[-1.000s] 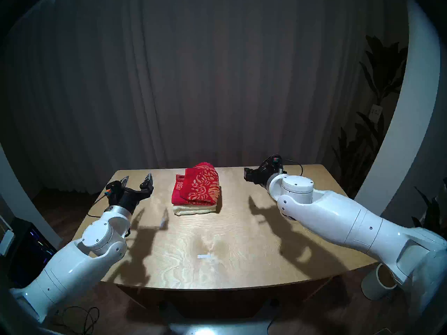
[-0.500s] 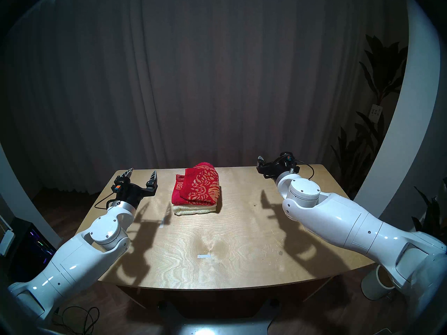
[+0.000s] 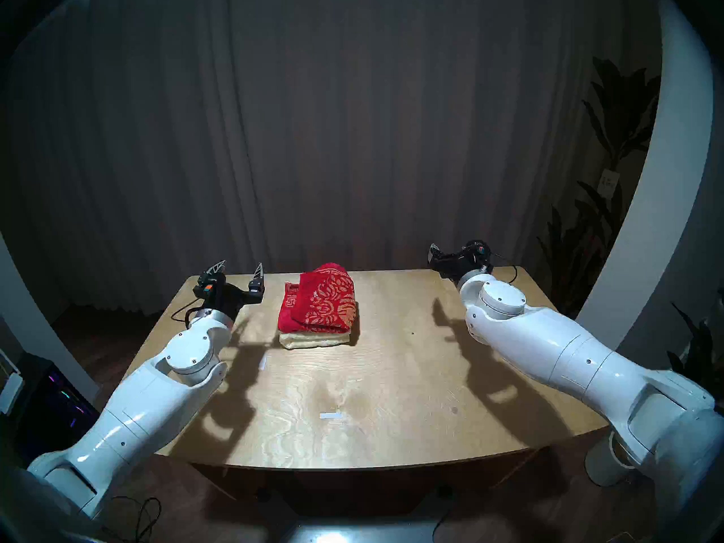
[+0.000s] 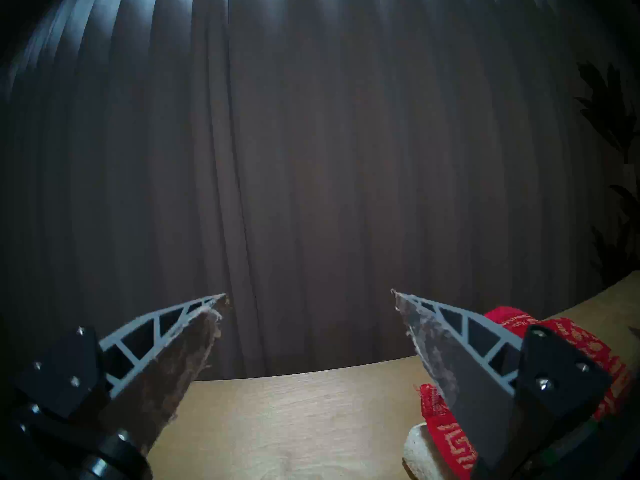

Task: Fold each towel twice and stack them on table

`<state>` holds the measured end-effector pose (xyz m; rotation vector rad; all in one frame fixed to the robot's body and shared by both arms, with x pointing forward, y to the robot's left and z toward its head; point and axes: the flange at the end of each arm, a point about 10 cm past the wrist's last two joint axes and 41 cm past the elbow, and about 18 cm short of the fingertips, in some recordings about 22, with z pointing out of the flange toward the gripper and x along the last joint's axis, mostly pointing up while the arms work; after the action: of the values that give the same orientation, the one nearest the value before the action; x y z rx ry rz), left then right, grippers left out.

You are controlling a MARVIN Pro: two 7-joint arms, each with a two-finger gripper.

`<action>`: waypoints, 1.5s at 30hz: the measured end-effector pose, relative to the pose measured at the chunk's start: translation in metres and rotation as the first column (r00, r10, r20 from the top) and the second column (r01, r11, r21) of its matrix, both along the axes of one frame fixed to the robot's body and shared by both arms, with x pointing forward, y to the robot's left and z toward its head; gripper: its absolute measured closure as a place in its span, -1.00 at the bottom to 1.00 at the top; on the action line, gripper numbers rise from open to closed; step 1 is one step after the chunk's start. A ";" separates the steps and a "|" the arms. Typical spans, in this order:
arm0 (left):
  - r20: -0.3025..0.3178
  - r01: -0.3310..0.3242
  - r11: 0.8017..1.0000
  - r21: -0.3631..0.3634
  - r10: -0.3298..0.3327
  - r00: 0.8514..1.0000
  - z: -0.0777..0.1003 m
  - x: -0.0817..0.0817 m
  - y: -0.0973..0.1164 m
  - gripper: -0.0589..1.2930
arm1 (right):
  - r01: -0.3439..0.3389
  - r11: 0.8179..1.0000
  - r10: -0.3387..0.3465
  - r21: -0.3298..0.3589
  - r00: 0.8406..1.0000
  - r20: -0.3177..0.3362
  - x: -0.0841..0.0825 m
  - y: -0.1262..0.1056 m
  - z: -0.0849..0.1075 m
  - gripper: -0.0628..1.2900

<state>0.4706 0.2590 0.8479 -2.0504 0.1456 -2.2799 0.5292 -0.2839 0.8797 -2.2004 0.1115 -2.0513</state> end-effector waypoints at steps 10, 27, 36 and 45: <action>-0.028 -0.030 0.999 -0.023 0.029 0.999 -0.002 0.029 0.008 -0.90 | -0.044 0.999 0.044 0.024 0.999 -0.014 0.021 -0.013 -0.009 -0.90; -0.007 -0.035 0.999 -0.036 0.035 0.999 -0.007 0.061 0.005 -0.91 | -0.127 0.990 0.126 0.063 0.992 0.020 0.040 -0.016 -0.021 -0.90; 0.053 -0.023 0.999 -0.037 0.025 0.998 -0.001 0.059 0.004 -0.91 | -0.082 0.996 0.077 0.041 0.990 0.120 0.042 -0.020 -0.023 -0.90; 0.067 -0.045 0.998 -0.039 0.047 0.997 0.000 0.050 0.010 -0.91 | -0.026 0.999 0.020 0.047 0.991 0.135 0.043 -0.029 -0.036 -0.90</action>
<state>0.5209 0.2686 0.8476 -1.9687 0.0520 -2.3387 0.5726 -0.3133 0.8439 -2.0188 0.1207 -2.1536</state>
